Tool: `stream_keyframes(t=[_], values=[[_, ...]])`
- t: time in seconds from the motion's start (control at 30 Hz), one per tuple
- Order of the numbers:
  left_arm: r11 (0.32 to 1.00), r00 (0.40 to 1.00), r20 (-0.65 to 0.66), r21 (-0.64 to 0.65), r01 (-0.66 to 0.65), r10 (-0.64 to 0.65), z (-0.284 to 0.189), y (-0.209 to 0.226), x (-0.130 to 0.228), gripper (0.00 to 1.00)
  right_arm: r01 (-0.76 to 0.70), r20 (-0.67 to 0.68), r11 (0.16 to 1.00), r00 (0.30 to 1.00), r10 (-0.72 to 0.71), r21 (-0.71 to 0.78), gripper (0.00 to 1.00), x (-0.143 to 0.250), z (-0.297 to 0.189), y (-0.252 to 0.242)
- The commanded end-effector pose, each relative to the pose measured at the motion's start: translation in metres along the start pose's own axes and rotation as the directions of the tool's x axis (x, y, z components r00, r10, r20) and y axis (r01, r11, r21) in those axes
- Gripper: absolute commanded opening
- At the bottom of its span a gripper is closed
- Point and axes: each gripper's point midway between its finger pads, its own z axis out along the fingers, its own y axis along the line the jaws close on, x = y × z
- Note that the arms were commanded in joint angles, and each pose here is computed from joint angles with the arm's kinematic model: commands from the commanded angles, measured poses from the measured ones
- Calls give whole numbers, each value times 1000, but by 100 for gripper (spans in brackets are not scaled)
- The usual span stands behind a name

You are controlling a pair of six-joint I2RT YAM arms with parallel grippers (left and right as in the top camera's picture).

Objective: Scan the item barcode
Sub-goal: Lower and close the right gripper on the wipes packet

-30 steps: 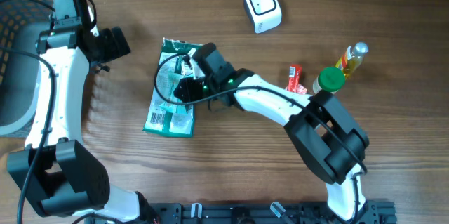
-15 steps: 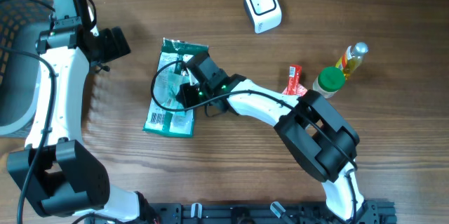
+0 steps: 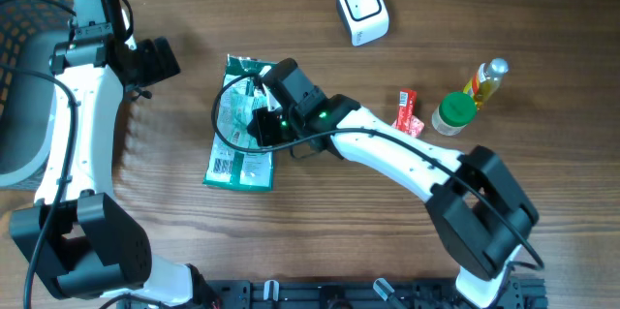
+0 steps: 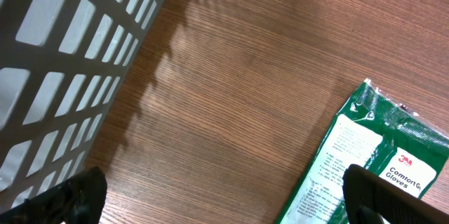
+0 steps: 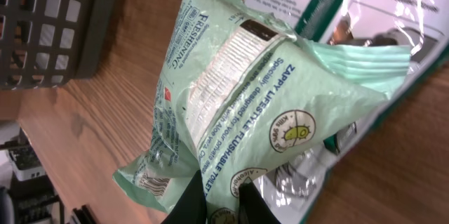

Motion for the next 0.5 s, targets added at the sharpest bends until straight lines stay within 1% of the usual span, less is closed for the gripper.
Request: stream_keyframes(t=[0.0,0.23,0.3,0.37,0.47], values=[[1000,1000,10,9,6,-6,-2,-1,-3,100,-93,-7,995,996,93,32,4,-3,-9,-11],[1000,1000,10,9,6,-6,-2,-1,-3,100,-174,-92,976,978,187,131,4,20,-15,-38],[1000,1000,10,9,6,-6,-2,-1,-3,100,-258,-85,946,957,278,199,4,27,-17,-49],[1000,1000,10,9,6,-6,-2,-1,-3,100,-343,-40,889,927,372,303,4,33,-22,-68],[1000,1000,10,9,6,-6,-2,-1,-3,100,-396,-16,855,905,426,335,4,36,-24,-74]])
